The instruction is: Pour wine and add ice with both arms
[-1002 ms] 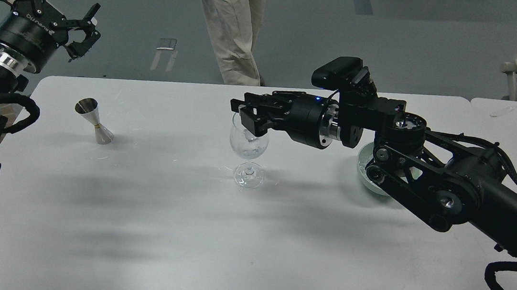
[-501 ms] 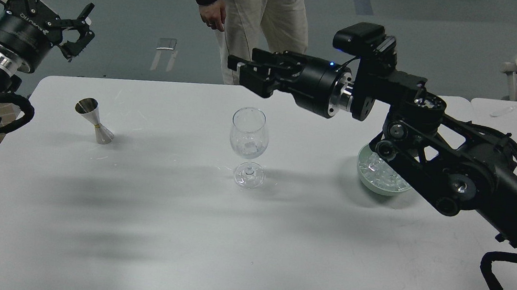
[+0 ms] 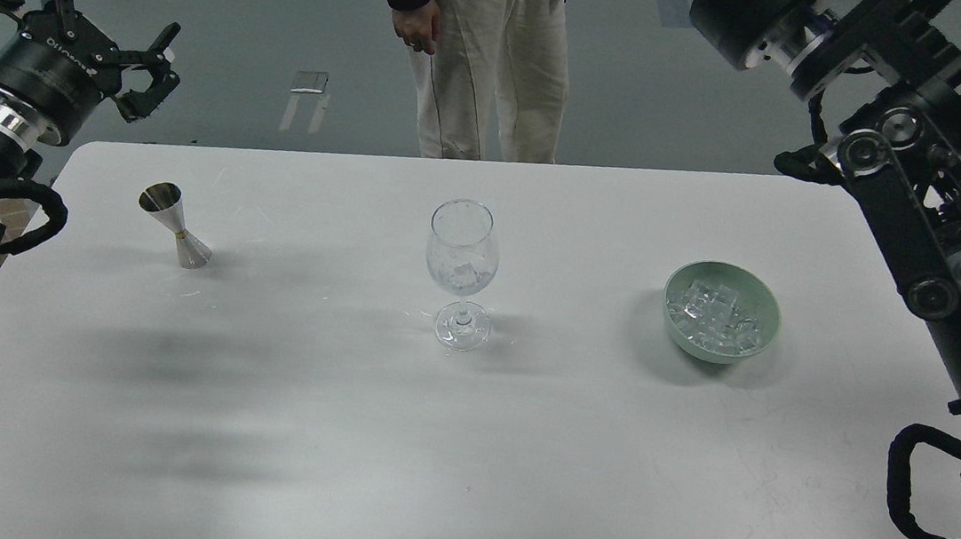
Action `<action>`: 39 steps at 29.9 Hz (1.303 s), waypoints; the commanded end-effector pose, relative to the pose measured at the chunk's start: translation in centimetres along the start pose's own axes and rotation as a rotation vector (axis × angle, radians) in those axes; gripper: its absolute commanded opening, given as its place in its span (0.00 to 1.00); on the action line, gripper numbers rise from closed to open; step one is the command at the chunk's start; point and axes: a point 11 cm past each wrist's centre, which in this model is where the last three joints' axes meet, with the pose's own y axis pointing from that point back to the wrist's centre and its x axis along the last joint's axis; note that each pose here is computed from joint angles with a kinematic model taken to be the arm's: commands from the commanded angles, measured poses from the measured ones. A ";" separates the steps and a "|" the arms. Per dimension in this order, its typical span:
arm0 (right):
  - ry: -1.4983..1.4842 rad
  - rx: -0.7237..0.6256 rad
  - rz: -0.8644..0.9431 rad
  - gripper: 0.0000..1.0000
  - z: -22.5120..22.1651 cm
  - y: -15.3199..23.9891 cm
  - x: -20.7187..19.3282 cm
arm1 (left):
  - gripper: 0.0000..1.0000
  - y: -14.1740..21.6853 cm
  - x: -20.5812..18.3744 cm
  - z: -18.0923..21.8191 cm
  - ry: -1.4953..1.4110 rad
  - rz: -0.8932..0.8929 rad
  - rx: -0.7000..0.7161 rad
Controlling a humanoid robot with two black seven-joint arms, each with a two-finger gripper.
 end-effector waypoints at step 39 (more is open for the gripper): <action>-1.139 -0.041 0.560 1.00 15.0 9.0 3.5 | 0.98 0.7 0.9 -1.7 -0.003 0.037 -0.083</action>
